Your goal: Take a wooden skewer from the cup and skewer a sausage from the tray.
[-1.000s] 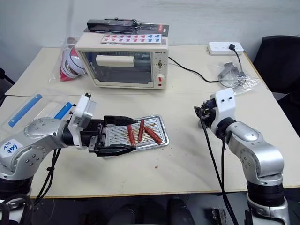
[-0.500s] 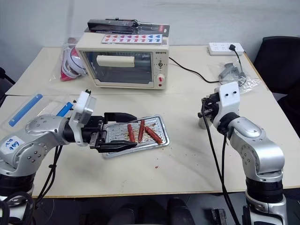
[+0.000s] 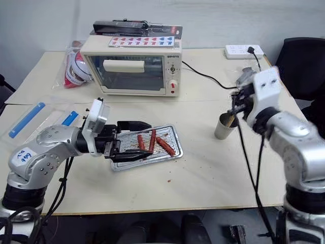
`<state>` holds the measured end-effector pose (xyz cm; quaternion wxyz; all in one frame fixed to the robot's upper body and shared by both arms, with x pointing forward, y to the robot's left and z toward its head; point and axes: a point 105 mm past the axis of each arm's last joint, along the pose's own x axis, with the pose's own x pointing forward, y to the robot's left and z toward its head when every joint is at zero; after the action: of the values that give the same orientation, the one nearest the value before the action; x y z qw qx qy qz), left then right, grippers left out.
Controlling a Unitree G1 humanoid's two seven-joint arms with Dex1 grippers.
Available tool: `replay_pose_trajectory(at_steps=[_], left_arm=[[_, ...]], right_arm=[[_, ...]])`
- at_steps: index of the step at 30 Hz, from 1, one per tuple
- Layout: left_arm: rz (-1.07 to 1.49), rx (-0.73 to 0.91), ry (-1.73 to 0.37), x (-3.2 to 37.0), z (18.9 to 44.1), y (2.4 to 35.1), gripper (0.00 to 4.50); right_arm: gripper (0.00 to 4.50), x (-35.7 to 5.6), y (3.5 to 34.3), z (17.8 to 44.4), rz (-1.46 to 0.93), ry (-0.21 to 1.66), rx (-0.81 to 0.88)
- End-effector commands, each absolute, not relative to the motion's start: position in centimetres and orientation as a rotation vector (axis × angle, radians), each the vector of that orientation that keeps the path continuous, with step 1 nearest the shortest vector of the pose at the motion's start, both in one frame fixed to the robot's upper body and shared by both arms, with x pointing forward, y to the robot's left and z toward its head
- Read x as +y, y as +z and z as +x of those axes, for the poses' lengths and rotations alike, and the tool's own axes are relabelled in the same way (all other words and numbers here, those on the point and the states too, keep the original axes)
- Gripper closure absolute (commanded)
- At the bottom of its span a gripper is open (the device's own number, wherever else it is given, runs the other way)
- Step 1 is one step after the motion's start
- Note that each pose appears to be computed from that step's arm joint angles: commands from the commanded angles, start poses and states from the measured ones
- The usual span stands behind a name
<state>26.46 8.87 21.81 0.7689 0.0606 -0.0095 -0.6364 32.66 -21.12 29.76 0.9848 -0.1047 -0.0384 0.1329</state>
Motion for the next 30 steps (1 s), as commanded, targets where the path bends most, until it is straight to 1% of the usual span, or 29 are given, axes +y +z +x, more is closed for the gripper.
replay_pose_trajectory(at_steps=[1,4,8,12,15,17,19,22,30], left_arm=[[0.182,-0.073,-1.329,8.8,27.0,21.9,0.00],[0.212,-0.089,-1.270,9.0,27.8,21.4,0.00],[0.223,-0.111,-1.243,9.1,28.1,21.2,0.00],[0.197,-0.149,-1.222,9.1,28.3,21.9,0.00],[0.176,-0.181,-1.202,8.9,28.6,22.4,0.00],[0.168,-0.199,-1.181,8.8,28.8,22.6,0.00],[0.162,-0.228,-1.135,8.9,29.4,22.9,0.00],[0.142,-0.264,-1.091,8.8,30.1,23.3,0.00],[0.109,-0.306,-1.078,8.2,30.3,23.7,0.00]], right_arm=[[4.45,-21.2,31.8,32.0,-0.007,0.315,-0.063],[4.45,-19.6,31.6,32.3,0.213,0.438,0.007],[4.45,-17.0,31.4,32.6,0.313,0.572,0.036],[4.45,-14.4,30.6,32.8,0.467,0.690,0.070],[4.45,-12.4,29.4,32.7,0.601,0.754,0.115],[4.45,-11.4,29.2,32.3,0.700,0.775,0.124],[4.45,-10.5,29.2,31.4,0.817,0.791,0.168],[4.45,-9.6,28.9,31.1,0.943,0.767,0.213],[4.45,-8.6,28.3,31.0,1.129,0.683,0.239]])
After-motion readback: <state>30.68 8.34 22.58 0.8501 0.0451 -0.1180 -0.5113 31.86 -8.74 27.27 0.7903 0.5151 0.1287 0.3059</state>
